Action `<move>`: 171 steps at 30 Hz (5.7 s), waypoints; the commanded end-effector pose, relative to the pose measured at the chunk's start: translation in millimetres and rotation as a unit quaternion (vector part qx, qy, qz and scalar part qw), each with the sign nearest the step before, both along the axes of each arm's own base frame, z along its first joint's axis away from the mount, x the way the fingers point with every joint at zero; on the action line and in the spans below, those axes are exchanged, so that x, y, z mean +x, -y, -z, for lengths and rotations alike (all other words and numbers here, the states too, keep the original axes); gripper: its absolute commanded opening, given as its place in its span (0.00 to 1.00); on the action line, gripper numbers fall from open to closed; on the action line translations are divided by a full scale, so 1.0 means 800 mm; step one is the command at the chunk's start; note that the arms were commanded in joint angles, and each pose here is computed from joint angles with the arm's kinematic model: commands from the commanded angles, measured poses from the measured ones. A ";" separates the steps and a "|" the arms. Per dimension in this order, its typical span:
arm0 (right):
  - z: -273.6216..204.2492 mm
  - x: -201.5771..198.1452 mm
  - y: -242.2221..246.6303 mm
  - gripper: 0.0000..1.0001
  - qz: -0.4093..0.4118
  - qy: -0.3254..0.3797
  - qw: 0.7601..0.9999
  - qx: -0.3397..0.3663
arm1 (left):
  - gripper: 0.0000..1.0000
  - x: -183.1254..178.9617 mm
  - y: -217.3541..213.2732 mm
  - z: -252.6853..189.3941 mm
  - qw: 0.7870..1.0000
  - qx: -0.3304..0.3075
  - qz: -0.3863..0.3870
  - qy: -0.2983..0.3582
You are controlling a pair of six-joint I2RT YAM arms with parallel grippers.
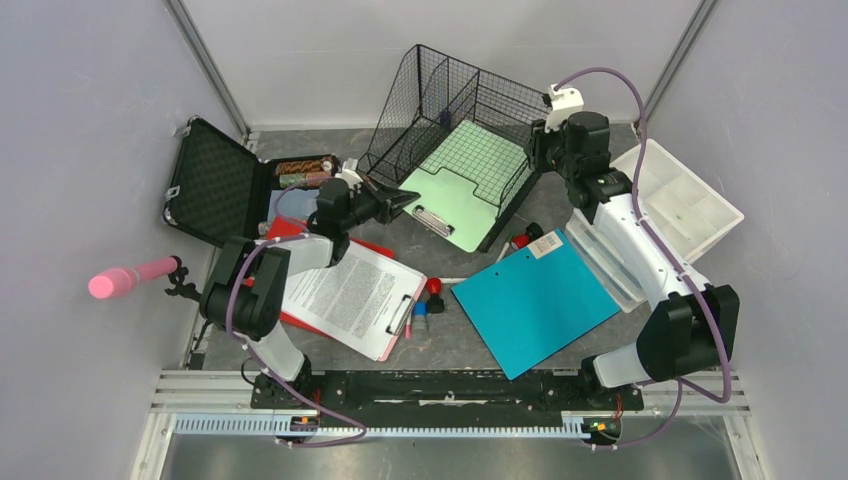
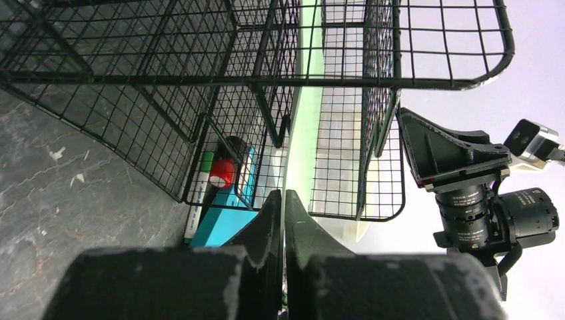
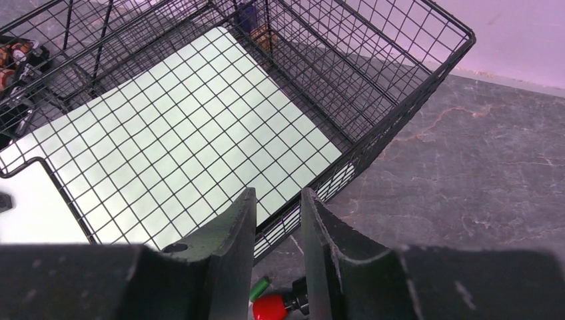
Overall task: Organize the desk
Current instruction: Place the folder in the storage box.
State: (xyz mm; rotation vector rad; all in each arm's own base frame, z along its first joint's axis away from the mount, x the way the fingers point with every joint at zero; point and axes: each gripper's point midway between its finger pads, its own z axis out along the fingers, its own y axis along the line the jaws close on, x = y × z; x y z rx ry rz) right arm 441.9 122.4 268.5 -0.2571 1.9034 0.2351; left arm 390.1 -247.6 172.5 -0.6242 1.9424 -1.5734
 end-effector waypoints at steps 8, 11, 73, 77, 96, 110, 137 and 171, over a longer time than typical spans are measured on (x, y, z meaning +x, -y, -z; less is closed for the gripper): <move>0.048 -0.029 -0.043 0.33 -0.081 -0.054 0.995 0.014 | 0.15 0.059 0.033 -0.029 0.998 -0.013 -0.035 0.057; 0.050 -0.032 -0.043 0.32 -0.082 -0.054 0.995 0.014 | 0.23 0.050 0.034 -0.027 0.998 -0.015 -0.025 0.059; 0.086 -0.043 -0.042 0.22 -0.098 -0.067 0.993 -0.001 | 0.02 -0.040 0.037 -0.040 0.994 -0.083 -0.016 0.075; 0.088 -0.043 -0.044 0.18 -0.099 -0.068 0.993 0.000 | 0.02 -0.043 0.024 -0.036 0.994 -0.071 -0.046 0.065; 0.098 -0.051 -0.042 0.09 -0.102 -0.072 0.992 -0.002 | 0.02 0.000 0.058 -0.002 0.995 -0.064 -0.029 0.063; 0.107 -0.059 -0.046 0.03 -0.110 -0.074 0.991 0.008 | 0.36 -0.009 0.075 0.002 0.996 -0.067 0.001 0.053; 0.075 -0.059 -0.050 0.04 -0.140 -0.041 0.989 -0.012 | 0.44 -0.012 0.105 0.000 0.995 -0.059 0.038 0.068; 0.054 -0.183 -0.158 0.73 -0.402 0.052 0.886 -0.224 | 1.00 0.069 0.020 -0.098 0.878 0.372 0.094 0.286</move>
